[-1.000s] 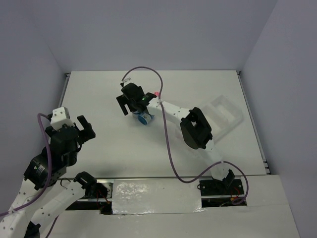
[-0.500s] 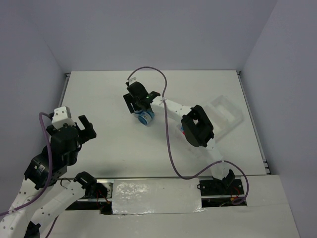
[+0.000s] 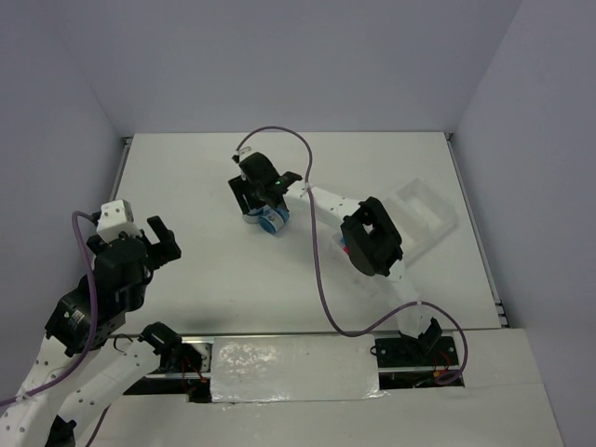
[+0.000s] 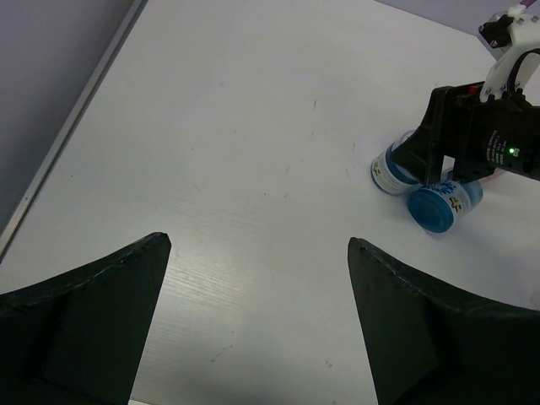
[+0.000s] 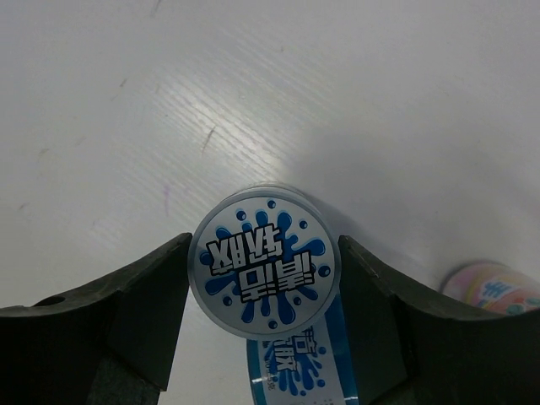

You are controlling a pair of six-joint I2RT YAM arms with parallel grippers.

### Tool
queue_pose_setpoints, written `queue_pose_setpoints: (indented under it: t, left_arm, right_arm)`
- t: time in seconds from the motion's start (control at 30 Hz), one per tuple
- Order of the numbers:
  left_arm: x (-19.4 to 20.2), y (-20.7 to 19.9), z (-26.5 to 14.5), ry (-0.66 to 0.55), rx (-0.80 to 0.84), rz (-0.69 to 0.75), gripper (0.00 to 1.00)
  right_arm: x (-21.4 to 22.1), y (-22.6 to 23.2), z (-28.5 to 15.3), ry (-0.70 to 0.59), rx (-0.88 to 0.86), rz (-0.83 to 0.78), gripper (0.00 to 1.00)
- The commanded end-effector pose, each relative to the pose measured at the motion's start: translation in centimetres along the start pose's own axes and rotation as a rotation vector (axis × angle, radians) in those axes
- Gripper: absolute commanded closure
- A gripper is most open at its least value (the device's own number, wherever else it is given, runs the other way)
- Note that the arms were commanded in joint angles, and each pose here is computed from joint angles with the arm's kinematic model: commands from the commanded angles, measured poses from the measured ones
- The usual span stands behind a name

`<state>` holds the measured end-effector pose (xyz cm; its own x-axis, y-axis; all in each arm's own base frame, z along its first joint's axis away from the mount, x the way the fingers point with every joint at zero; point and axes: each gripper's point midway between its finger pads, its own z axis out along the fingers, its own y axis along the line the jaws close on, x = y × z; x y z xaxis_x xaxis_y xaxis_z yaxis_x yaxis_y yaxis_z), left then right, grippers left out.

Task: Sort the stationery into containers
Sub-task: Pick up the stationery from the center of the board.

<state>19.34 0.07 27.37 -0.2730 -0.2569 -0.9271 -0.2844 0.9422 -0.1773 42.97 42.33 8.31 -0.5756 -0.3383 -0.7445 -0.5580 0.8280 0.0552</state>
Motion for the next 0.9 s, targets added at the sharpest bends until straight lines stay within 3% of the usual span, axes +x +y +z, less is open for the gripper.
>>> queue_pose_setpoints:
  t: [0.0,0.3,0.57,0.7,0.8,0.83,0.87]
  left_arm:
    - [-0.6,-0.3,0.0,-0.027,0.017,-0.007,0.01]
    - [-0.7,-0.3,-0.1,-0.031,0.019,-0.012,0.01]
    - [-0.9,0.1,-0.3,-0.040,0.012,-0.023,0.01]
    - [-1.0,0.2,-0.4,-0.046,0.012,-0.032,0.01]
    - [-1.1,0.3,-0.6,-0.055,0.020,-0.040,0.01]
    - [-1.1,0.2,-0.7,-0.056,0.026,-0.040,0.01]
    - [-1.1,0.2,-0.7,-0.058,0.030,-0.043,0.01]
  right_arm:
    - [-4.5,3.1,-3.2,-0.126,-0.144,0.005,0.72]
    - [-7.3,5.9,-6.9,-0.195,-0.293,-0.002,0.77]
    - [-12.2,8.9,-17.1,-0.351,-0.514,-0.027,0.77]
    - [-12.3,4.2,-21.9,-0.395,-0.336,-0.006,0.77]
    - [-9.8,-3.5,-25.3,-0.400,-0.078,0.087,0.77]
    - [-7.1,-5.9,-25.1,-0.358,0.001,0.119,0.76]
    - [-6.7,-7.8,-28.4,-0.399,0.053,0.160,0.76]
